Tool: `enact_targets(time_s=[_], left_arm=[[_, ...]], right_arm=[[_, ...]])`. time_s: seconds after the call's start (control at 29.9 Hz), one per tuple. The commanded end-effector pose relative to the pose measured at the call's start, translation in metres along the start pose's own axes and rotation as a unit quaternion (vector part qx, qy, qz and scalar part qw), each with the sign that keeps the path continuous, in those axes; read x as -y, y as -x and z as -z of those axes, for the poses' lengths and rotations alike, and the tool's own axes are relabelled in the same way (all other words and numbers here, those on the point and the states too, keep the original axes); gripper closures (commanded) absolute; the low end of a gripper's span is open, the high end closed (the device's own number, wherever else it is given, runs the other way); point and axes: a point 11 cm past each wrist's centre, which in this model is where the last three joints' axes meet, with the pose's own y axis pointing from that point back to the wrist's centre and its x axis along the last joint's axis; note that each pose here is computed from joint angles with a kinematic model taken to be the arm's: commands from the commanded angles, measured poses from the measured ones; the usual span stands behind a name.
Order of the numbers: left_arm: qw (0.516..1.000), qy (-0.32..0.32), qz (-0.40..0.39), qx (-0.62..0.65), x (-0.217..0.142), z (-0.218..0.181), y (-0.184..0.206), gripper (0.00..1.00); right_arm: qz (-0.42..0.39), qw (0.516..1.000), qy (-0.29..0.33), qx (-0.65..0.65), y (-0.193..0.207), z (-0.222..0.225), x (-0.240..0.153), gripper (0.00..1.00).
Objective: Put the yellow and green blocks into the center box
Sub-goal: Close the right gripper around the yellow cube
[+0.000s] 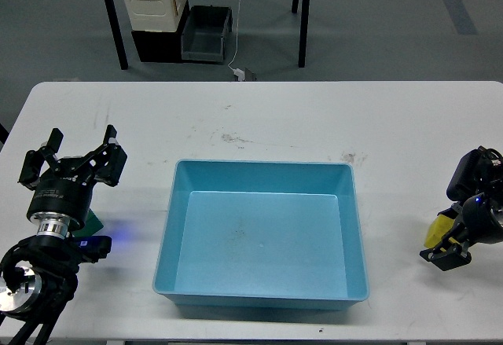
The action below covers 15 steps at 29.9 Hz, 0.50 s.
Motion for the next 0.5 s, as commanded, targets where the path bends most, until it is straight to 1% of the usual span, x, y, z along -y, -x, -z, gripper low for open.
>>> enact_targets(time_s=[0.0,0.1,0.13,0.17,0.2,0.23,0.3,0.4,0.47], left_arm=[[1.000,0.000,0.001,0.000,0.0004,0.0000,0.0004,0.00],[1.000,0.001,0.000,0.000,0.0004,-0.0003,-0.0001,0.00],[1.000,0.001,-0.001,0.000,-0.0001,-0.0004,-0.0005,0.00],[1.000,0.000,-0.001,0.000,0.0003,-0.0004,-0.0005,0.00],[1.000,0.001,-0.001,0.000,0.0003,-0.0005,-0.0005,0.00],[1.000,0.001,-0.001,0.000,0.0003,-0.0005,-0.0005,0.00],[1.000,0.002,-0.001,0.000,-0.0001,-0.0007,-0.0008,0.00],[1.000,0.002,-0.002,0.001,0.0002,-0.0014,-0.0017,0.00],[1.000,0.002,-0.002,0.001,0.0002,-0.0014,-0.0017,0.00]], right_arm=[[0.002,1.000,-0.001,0.000,0.0016,0.0010,0.0012,0.09],[0.002,1.000,-0.002,0.001,0.0017,0.0011,0.0013,0.16],[0.003,1.000,-0.002,0.001,0.0026,0.0016,0.0019,0.22],[0.003,1.000,-0.002,0.001,0.0026,0.0016,0.0019,0.30],[0.003,1.000,-0.002,0.001,0.0026,0.0016,0.0019,0.42],[0.003,1.000,-0.001,0.002,0.0033,0.0009,0.0015,0.49],[0.005,1.000,-0.002,0.002,0.0046,0.0014,0.0021,0.60],[0.004,1.000,0.000,0.001,0.0036,0.0001,0.0007,0.79],[0.003,1.000,0.005,0.002,0.0031,-0.0034,-0.0023,0.88]])
